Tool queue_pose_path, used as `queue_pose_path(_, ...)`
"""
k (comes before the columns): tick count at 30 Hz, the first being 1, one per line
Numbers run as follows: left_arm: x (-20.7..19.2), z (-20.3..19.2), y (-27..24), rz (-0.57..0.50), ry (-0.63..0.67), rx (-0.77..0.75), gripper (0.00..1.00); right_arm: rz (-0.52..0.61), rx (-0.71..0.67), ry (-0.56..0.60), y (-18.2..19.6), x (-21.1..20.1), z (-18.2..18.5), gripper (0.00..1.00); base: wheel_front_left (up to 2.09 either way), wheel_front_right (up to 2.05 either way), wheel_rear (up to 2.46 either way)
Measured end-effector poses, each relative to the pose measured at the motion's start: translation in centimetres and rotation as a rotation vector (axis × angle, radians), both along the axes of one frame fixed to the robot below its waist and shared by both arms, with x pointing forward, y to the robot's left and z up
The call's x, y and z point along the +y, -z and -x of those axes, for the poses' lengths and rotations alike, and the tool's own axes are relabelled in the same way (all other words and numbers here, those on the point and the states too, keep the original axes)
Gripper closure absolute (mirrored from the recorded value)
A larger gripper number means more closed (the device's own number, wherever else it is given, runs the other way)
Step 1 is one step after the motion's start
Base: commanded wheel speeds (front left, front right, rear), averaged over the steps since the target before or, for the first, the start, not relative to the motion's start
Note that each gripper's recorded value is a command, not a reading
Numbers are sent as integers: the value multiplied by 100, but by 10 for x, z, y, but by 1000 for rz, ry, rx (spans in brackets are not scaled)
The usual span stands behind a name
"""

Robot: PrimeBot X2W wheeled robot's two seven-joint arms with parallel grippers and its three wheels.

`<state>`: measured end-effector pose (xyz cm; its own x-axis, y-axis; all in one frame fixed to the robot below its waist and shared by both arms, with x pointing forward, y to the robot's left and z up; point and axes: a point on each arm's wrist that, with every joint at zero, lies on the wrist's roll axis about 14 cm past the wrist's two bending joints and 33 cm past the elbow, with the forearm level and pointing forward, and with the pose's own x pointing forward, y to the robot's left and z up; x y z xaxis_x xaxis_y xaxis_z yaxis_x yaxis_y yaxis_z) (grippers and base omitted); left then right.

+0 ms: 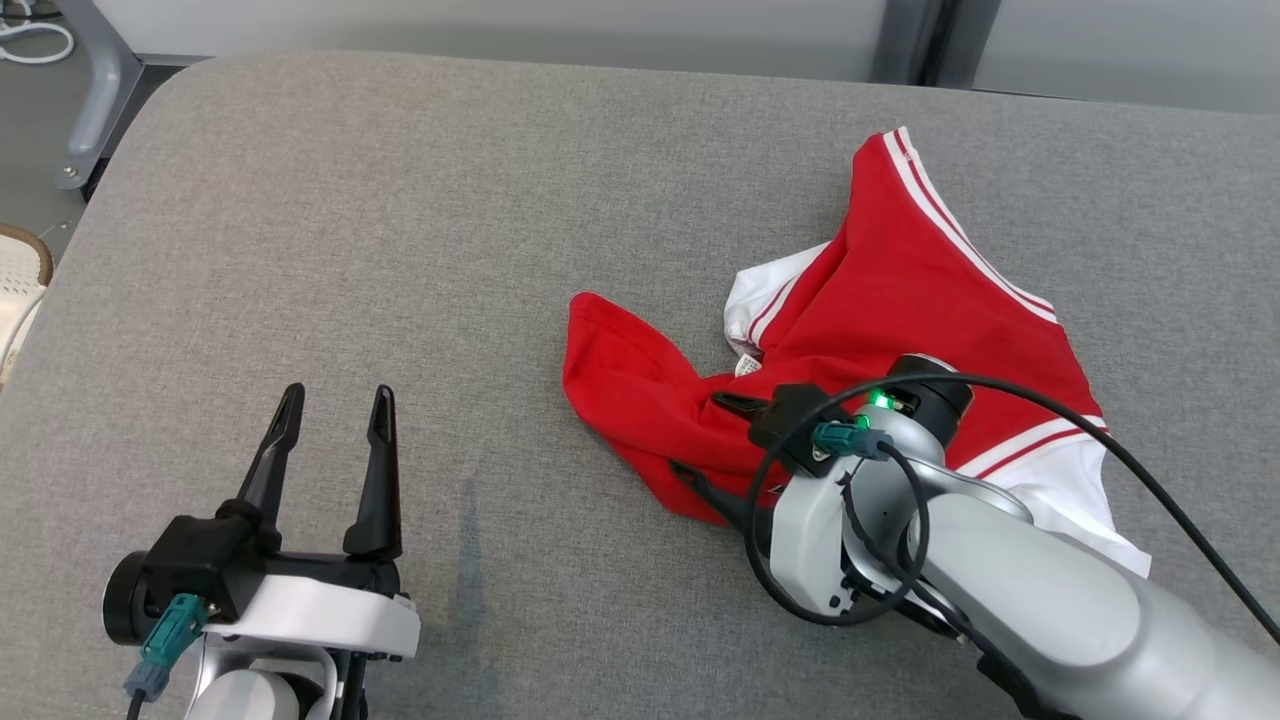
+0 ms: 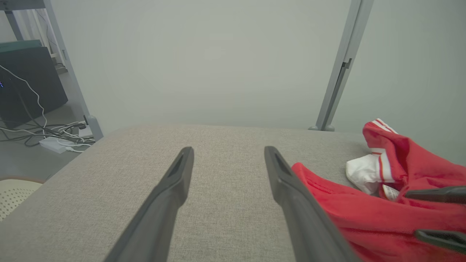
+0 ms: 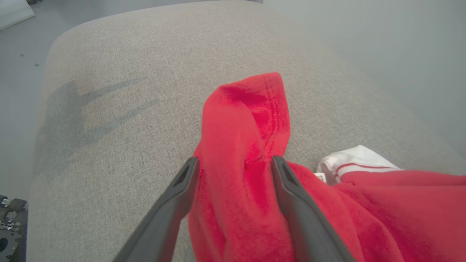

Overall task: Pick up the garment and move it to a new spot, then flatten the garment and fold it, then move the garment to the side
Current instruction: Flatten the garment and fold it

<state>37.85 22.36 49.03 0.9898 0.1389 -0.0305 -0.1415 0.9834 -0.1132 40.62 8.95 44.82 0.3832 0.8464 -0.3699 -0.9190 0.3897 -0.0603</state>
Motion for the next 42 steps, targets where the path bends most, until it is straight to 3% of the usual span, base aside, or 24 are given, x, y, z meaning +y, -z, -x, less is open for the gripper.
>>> queue_pose_path(1, 1, 1, 2, 0, -3, 5, 0, 14, 6, -10, 2, 1, 0, 10, 0, 0, 0)
queue_pose_path(2, 1, 1, 3, 0, -5, 6, 0, 23, 11, -20, 4, 2, 1, 28, 0, 0, 0)
queue_pose_path(3, 1, 1, 3, 0, -6, 8, 0, 26, 14, -23, 5, 3, 0, 83, 0, 0, 0)
queue_pose_path(4, 1, 1, 4, 0, -7, 9, 0, 28, 19, -26, 4, 3, -1, 100, 0, 0, 0)
queue_pose_path(11, 0, -2, 5, 3, -1, 6, 0, -24, -19, -67, -19, 14, -2, 100, 0, 0, 0)
queue_pose_path(18, -8, -8, 4, 5, 23, 1, 0, -193, -104, -162, -76, 36, 18, 100, 0, 0, 0)
queue_pose_path(22, -13, -12, 4, 5, 43, 1, 0, -253, -117, -91, -96, 21, 1, 100, 0, 0, 0)
queue_pose_path(30, -18, -18, 8, 3, 62, 13, 0, -205, 56, 155, -42, -40, -27, 100, 0, 0, 0)
queue_pose_path(32, -22, -21, 12, 5, 72, 24, 0, -174, 126, 255, -14, -65, -35, 100, 0, 0, 0)
queue_pose_path(39, -25, -27, 13, 3, 87, 24, 0, -212, 196, 366, 7, -79, -43, 100, 0, 0, 0)
queue_pose_path(40, -25, -27, 14, 2, 88, 26, 0, -222, 197, 374, 8, -79, -43, 67, 0, 0, 0)
queue_pose_path(41, -25, -27, 14, 1, 89, 27, 0, -240, 200, 385, 7, -79, -44, 0, 0, 0, 0)
queue_pose_path(42, -25, -27, 14, -1, 90, 28, 0, -260, 196, 398, 6, -81, -45, 0, 0, 0, 0)
